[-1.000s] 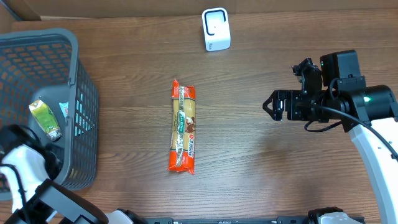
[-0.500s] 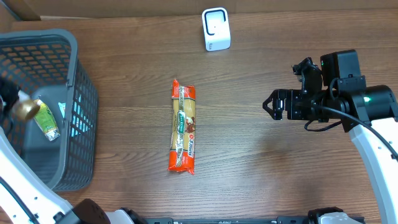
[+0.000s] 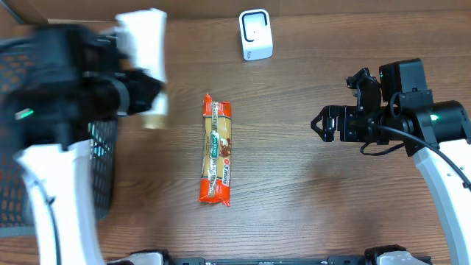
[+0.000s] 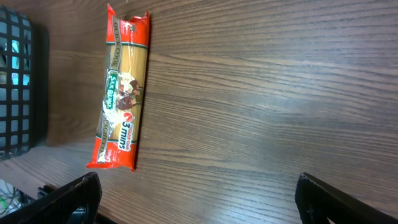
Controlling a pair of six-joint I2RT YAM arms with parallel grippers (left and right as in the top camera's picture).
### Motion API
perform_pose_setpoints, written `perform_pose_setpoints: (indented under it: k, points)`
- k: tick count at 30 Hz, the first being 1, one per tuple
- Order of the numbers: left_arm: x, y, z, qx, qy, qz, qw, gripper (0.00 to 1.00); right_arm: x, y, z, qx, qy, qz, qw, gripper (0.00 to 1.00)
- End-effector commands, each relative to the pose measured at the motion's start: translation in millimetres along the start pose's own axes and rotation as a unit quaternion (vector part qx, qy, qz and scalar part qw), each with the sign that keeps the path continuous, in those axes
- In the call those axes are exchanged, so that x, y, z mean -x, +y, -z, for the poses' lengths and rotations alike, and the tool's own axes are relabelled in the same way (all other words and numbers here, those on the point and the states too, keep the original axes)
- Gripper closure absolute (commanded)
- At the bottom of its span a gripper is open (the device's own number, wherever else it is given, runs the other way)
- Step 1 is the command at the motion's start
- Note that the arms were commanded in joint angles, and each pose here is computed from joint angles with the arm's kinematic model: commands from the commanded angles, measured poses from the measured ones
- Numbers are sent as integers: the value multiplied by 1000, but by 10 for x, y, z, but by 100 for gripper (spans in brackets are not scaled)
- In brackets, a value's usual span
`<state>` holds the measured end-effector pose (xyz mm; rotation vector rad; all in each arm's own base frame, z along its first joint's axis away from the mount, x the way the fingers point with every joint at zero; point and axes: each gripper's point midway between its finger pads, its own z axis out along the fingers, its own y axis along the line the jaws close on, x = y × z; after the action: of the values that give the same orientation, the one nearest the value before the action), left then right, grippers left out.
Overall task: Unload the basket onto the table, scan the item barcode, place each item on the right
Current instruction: 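Place the white tube beside the spaghetti pack with the left gripper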
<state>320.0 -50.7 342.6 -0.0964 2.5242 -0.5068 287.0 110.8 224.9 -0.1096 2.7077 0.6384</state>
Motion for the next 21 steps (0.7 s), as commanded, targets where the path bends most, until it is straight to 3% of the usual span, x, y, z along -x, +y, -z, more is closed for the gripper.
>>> perform_pose_setpoints:
  k: [1,7,16,21]
  points:
    - [-341,-163,-701,-10,78,-39,996,96,52,33,45,-2,-11,12,1000,0]
    - [-940,-448,-1752,-79,165,-26,983,96,42,30,45,-2,-9,11,1000,0]
    - [-1768,-364,-2729,-53,267,8,962,95,31,3,45,-10,-8,9,1000,0]
    - [-1902,-338,-2833,-49,291,14,955,70,32,4,45,-10,-8,9,1000,0]
